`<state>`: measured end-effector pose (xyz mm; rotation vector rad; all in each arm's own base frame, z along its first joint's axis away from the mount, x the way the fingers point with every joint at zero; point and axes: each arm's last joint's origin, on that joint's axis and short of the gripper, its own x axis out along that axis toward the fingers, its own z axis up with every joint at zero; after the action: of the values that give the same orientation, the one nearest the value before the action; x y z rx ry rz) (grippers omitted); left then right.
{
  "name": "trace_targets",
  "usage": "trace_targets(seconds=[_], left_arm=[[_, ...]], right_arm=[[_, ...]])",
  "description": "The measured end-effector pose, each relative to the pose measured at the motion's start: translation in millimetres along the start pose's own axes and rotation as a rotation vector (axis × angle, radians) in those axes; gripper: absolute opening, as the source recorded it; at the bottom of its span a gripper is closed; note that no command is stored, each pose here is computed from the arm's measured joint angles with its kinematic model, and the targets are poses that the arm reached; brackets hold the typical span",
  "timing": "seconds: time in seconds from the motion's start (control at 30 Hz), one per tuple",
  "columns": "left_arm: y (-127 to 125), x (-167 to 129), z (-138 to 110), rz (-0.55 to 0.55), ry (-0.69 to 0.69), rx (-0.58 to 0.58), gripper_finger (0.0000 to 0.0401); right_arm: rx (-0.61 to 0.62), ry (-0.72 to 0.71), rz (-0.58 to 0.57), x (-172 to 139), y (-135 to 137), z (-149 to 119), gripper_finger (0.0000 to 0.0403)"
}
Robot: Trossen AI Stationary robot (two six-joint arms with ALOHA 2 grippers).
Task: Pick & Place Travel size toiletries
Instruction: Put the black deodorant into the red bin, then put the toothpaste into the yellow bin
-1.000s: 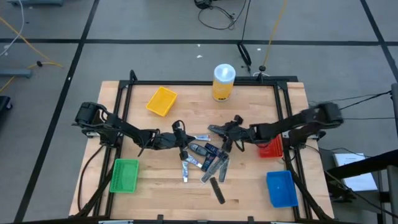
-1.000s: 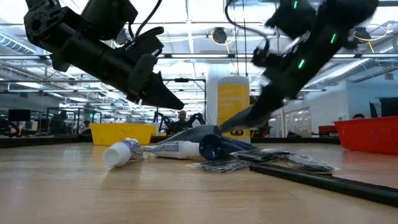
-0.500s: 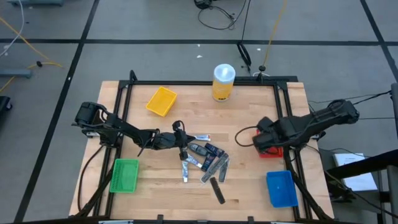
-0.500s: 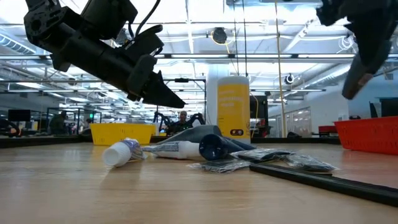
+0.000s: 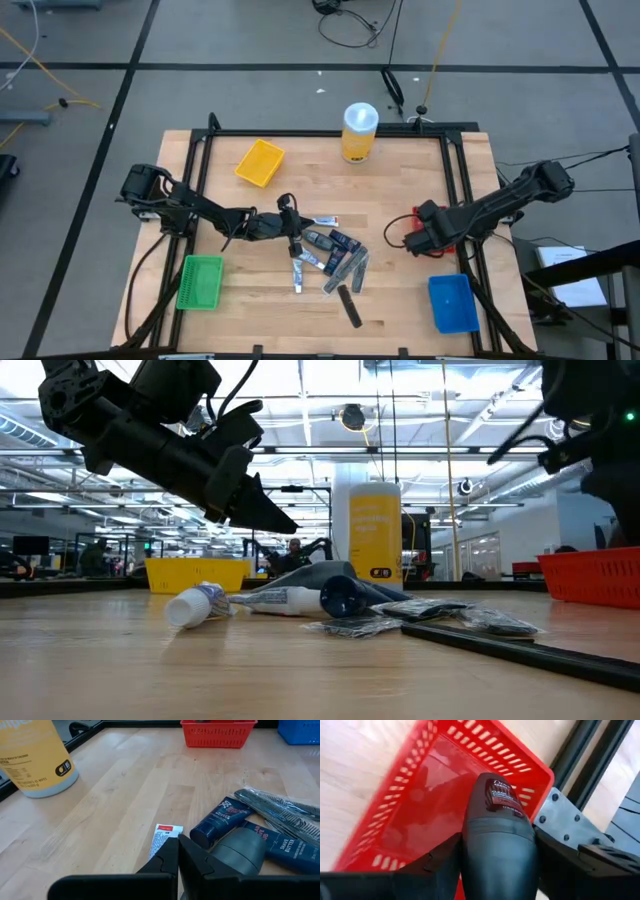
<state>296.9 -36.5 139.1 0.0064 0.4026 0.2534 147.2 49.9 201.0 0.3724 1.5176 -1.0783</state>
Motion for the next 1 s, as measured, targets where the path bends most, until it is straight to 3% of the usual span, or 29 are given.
trace_targets(seconds=[0.37, 0.7, 0.87, 1.0], left_arm=[[0.1, 0.1, 0.4, -0.001, -0.003, -0.022, 0.0008], [0.1, 0.1, 0.8, -0.002, -0.007, -0.042, 0.0008], [0.1, 0.1, 0.8, -0.002, -0.008, -0.050, 0.0008], [0.1, 0.1, 0.8, -0.002, -0.008, -0.050, 0.0008]], right_arm=[[-0.060, -0.027, 0.010, 12.2, 2.0, -1.6, 0.0253], [-0.092, -0.124, 0.131, -0.8, -16.3, -1.7, 0.0272], [-0.071, -0.256, 0.264, -18.0, -28.8, 1.7, 0.0268], [-0.117, -0.475, 0.480, -35.5, -20.0, 10.4, 0.0263]])
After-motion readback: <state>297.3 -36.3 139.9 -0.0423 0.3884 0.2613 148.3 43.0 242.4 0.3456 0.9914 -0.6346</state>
